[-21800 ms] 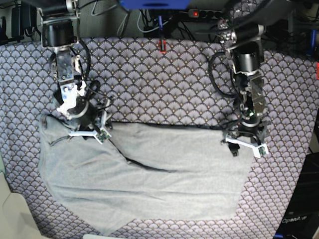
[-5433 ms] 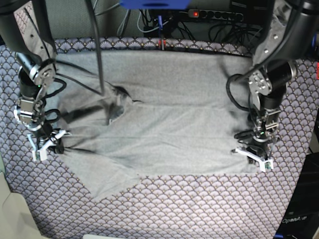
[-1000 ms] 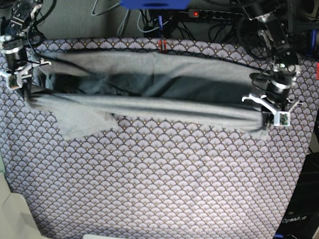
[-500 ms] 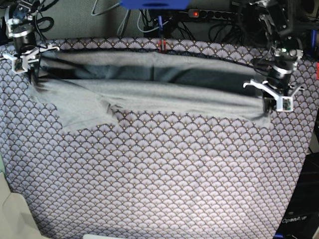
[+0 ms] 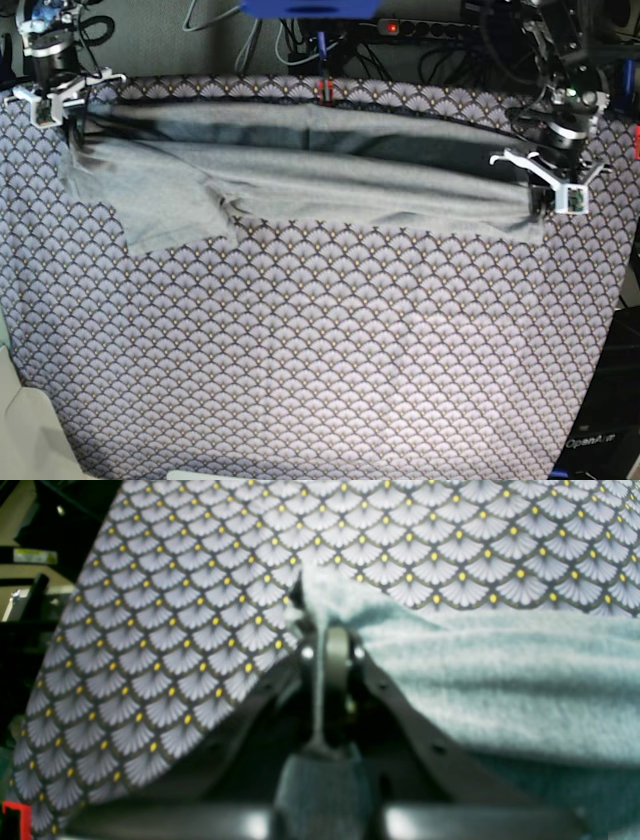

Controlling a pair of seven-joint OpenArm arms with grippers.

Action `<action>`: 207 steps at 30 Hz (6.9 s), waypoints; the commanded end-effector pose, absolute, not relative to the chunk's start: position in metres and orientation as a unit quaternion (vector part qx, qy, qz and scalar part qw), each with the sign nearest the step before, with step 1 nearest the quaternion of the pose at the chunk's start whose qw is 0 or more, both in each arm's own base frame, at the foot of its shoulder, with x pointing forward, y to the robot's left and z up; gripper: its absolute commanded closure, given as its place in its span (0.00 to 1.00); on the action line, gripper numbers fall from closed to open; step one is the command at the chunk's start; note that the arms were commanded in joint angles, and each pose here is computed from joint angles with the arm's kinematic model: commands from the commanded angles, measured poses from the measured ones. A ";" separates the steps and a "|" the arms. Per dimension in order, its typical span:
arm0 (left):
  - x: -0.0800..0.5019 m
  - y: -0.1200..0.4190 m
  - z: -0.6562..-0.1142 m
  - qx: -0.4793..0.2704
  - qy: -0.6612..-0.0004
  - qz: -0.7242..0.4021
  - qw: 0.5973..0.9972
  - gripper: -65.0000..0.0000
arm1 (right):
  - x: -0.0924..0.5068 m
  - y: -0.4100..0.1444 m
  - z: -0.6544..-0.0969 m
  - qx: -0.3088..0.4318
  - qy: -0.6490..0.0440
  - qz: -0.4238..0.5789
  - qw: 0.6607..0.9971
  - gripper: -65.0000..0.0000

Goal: Fold the T-shirt properly
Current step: 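Lay the folded edge down along the first fold with both grippers, then move the right gripper along the fold and tuck the loose shirt end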

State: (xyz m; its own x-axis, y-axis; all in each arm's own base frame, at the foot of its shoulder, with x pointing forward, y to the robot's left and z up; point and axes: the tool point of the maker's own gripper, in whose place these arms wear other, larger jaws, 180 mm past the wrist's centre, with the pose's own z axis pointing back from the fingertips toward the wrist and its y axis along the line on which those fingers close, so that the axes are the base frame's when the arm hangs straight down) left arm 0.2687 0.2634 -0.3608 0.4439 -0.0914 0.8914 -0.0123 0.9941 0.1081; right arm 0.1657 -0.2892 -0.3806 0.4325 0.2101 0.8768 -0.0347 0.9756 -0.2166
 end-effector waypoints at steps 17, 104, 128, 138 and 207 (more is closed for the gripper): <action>0.258 0.270 -0.347 0.022 -0.547 -0.033 0.836 1.00 | 0.148 -0.295 -0.377 -0.092 -0.523 0.073 0.844 1.00; 0.237 0.303 -0.390 0.024 -0.505 0.033 0.862 0.43 | 0.187 -0.297 -0.379 -0.082 -0.547 0.068 0.830 0.61; 0.237 0.303 -0.388 0.027 -0.507 0.030 0.861 0.43 | 0.217 -0.265 -0.389 -0.055 -0.557 0.075 0.825 0.51; 0.238 0.304 -0.387 0.028 -0.507 0.031 0.861 0.43 | 0.209 -0.265 -0.411 -0.040 -0.538 0.056 0.840 0.51; 0.239 0.303 -0.388 0.029 -0.508 0.036 0.860 0.43 | 0.299 -0.239 -0.439 0.008 -0.461 0.173 0.870 0.70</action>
State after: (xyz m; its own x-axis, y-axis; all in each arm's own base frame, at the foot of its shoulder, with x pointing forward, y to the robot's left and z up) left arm 0.2309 0.2984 -0.4030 0.5279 0.0493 0.8479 -0.0924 0.9957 -0.0003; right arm 0.3014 -0.2287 -0.4346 0.4816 0.2471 0.8408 -0.3051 0.9467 -0.1035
